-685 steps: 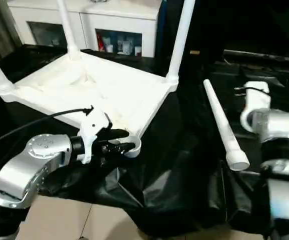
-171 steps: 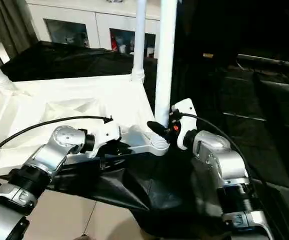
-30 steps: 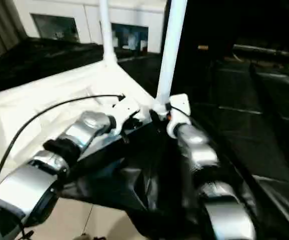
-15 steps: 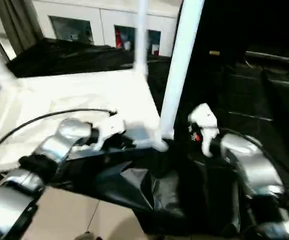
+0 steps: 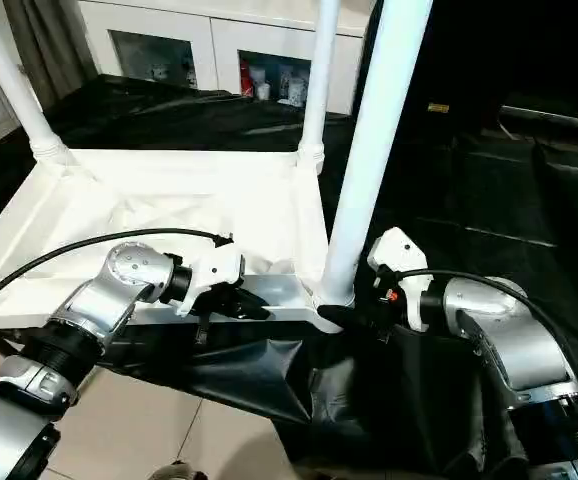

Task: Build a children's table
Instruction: Insert table leg to table base, then rotate leg to tighten

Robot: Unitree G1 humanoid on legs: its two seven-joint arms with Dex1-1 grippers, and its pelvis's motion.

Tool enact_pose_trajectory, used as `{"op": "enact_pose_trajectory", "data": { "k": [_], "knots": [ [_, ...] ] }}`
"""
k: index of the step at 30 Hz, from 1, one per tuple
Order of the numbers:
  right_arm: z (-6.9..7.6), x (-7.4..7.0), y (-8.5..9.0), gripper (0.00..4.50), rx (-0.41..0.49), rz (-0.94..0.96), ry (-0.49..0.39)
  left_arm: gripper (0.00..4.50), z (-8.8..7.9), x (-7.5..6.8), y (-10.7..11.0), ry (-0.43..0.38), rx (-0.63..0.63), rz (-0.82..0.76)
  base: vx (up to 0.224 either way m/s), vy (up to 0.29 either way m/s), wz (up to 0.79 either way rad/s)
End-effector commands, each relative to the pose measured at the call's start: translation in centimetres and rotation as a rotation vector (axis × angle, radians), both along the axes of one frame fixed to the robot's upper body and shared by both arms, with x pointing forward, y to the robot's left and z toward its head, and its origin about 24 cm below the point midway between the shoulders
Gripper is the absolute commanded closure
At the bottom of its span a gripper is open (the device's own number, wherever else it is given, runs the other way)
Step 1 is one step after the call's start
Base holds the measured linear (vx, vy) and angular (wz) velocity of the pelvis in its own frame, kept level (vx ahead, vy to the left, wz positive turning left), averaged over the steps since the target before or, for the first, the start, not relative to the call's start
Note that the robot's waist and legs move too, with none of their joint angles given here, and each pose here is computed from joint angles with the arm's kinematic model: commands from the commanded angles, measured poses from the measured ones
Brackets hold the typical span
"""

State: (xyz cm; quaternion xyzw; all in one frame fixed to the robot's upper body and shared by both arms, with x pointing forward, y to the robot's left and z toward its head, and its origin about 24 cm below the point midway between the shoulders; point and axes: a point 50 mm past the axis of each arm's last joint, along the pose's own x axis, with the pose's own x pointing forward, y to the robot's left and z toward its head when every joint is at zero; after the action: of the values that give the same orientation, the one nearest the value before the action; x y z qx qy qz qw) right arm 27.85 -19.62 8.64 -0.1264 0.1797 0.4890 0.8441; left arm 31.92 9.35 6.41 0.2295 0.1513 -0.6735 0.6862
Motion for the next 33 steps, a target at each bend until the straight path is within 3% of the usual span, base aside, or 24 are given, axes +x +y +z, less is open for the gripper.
{"op": "enact_pose_trajectory", "data": {
  "k": [1, 15, 19, 24, 27, 29, 30, 31, 33],
  "knots": [
    [-0.3, 0.0, 0.1, 0.44, -0.003, -0.001, 0.008, 4.5, 1.9, 0.0, -1.0, -0.062, -0.06, -0.052, 0.0, 0.0, 0.0],
    [-0.9, -0.1, 0.5, 1.62, 0.022, 0.006, 0.026, 4.5, 1.8, -0.1, -0.7, -0.058, -0.045, -0.04, 0.0, 0.0, 0.0],
    [-1.4, -0.1, 0.7, 1.75, 0.034, -0.022, 0.025, 4.5, 1.7, 0.0, -0.6, -0.063, -0.033, -0.02, 0.0, 0.0, 0.0],
    [-3.2, 1.3, 0.5, 1.78, 0.039, -0.257, 0.026, 4.5, 1.4, 1.2, -0.7, -0.08, -0.026, 0.114, 0.0, 0.0, 0.0],
    [-4.8, 2.5, 0.8, 1.8, 0.069, -0.495, 0.057, 4.5, 1.3, 2.3, -1.3, -0.102, -0.041, 0.246, 0.0, 0.0, 0.0],
    [-6.5, 3.6, 1.4, 1.8, 0.073, -0.732, 0.09, 4.5, 1.2, 3.4, -2.2, -0.116, -0.037, 0.403, 0.0, 0.0, 0.0],
    [-7.3, 4.2, 2.5, 1.8, 0.086, -0.841, 0.115, 4.5, 1.0, 4.3, -2.9, -0.113, -0.034, 0.537, 0.0, 0.0, 0.0],
    [-7.3, 4.2, 2.5, 1.8, 0.086, -0.841, 0.115, 4.5, 1.0, 4.3, -2.9, -0.113, -0.034, 0.537, 0.0, 0.0, 0.0],
    [-7.7, 5.0, 4.4, 1.8, 0.103, -0.907, 0.132, 4.5, 1.0, 4.8, -4.0, -0.115, -0.034, 0.633, 0.0, 0.0, 0.0]
  ]
}}
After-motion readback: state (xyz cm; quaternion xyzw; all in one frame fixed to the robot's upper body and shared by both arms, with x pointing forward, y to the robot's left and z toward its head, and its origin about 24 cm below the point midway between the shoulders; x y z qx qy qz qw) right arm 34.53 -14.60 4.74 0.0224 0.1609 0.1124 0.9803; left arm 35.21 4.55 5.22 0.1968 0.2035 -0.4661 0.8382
